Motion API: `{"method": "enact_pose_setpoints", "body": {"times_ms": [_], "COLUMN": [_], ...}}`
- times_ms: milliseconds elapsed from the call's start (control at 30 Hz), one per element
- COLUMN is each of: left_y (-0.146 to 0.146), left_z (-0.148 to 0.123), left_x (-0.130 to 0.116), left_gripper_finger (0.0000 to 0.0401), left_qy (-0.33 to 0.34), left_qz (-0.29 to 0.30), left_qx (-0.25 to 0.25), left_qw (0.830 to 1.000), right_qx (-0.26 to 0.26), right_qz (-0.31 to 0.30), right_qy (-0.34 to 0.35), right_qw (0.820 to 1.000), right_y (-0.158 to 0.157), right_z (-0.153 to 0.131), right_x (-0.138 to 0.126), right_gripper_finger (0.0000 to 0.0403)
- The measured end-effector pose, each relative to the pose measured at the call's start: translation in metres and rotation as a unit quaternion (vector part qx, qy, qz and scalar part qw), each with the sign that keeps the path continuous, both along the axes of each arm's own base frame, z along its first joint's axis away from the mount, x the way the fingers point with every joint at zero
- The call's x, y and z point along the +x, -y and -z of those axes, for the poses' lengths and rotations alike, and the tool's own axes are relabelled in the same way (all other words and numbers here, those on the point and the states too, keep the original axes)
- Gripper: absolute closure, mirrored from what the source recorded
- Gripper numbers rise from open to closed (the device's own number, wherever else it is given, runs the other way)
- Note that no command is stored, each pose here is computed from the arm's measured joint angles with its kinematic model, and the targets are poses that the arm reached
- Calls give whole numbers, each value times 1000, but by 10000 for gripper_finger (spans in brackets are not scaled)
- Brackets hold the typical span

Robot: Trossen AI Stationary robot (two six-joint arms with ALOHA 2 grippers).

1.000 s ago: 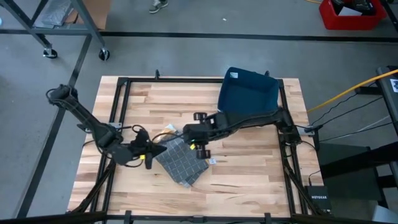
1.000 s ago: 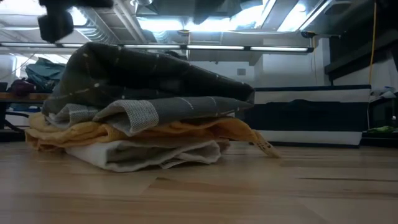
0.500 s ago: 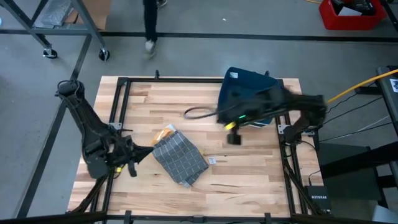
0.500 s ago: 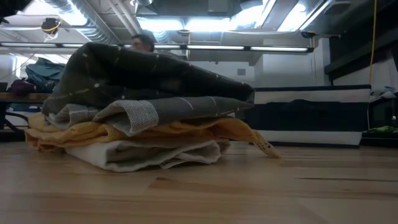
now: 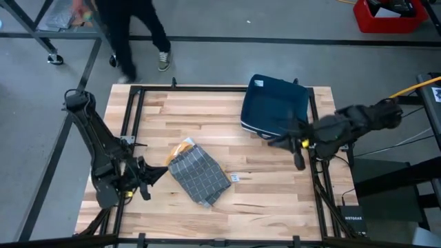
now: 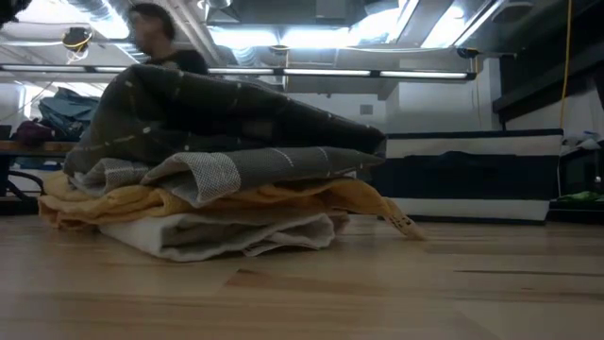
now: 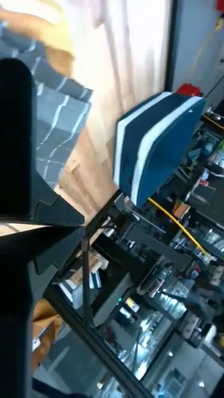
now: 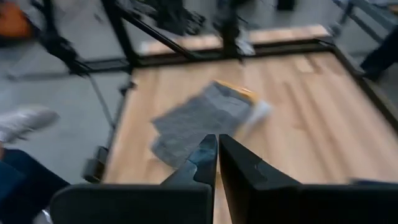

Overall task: Fold towel
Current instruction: Put the stacked and folded towels into the blue laundry bin

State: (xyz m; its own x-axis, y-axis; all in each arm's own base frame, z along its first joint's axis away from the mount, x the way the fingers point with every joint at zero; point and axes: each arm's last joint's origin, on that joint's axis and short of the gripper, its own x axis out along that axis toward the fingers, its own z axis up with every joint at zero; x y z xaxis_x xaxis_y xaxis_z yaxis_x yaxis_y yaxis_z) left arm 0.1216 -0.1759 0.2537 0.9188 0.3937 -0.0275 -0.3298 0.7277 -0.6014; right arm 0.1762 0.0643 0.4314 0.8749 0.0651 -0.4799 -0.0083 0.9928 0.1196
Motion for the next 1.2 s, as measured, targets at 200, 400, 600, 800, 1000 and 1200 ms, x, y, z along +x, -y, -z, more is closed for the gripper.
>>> {"method": "enact_pose_setpoints", "body": {"times_ms": [200,400,600,800,1000,1200], "left_y": [18,37,45,41,33,30], "left_z": [21,41,66,79,79,78], "left_x": [9,29,54,69,77,81], "left_gripper_finger": [396,396,396,383,309,236], "left_qy": [15,42,28,-1,-13,-9], "left_qz": [-4,-17,35,55,39,32], "left_qx": [-38,-93,-163,-164,-124,-132], "left_qw": [999,995,986,985,991,991], "right_qx": [67,123,116,128,148,172], "right_qz": [-23,5,25,6,-22,18], "right_qy": [64,26,-34,-22,-36,-57], "right_qw": [995,992,992,991,988,983], "right_y": [-11,-18,-27,-43,-50,-41], "right_z": [60,109,140,153,169,184], "right_x": [-10,-2,15,43,65,82], "right_gripper_finger": [379,379,379,378,338,252]}}
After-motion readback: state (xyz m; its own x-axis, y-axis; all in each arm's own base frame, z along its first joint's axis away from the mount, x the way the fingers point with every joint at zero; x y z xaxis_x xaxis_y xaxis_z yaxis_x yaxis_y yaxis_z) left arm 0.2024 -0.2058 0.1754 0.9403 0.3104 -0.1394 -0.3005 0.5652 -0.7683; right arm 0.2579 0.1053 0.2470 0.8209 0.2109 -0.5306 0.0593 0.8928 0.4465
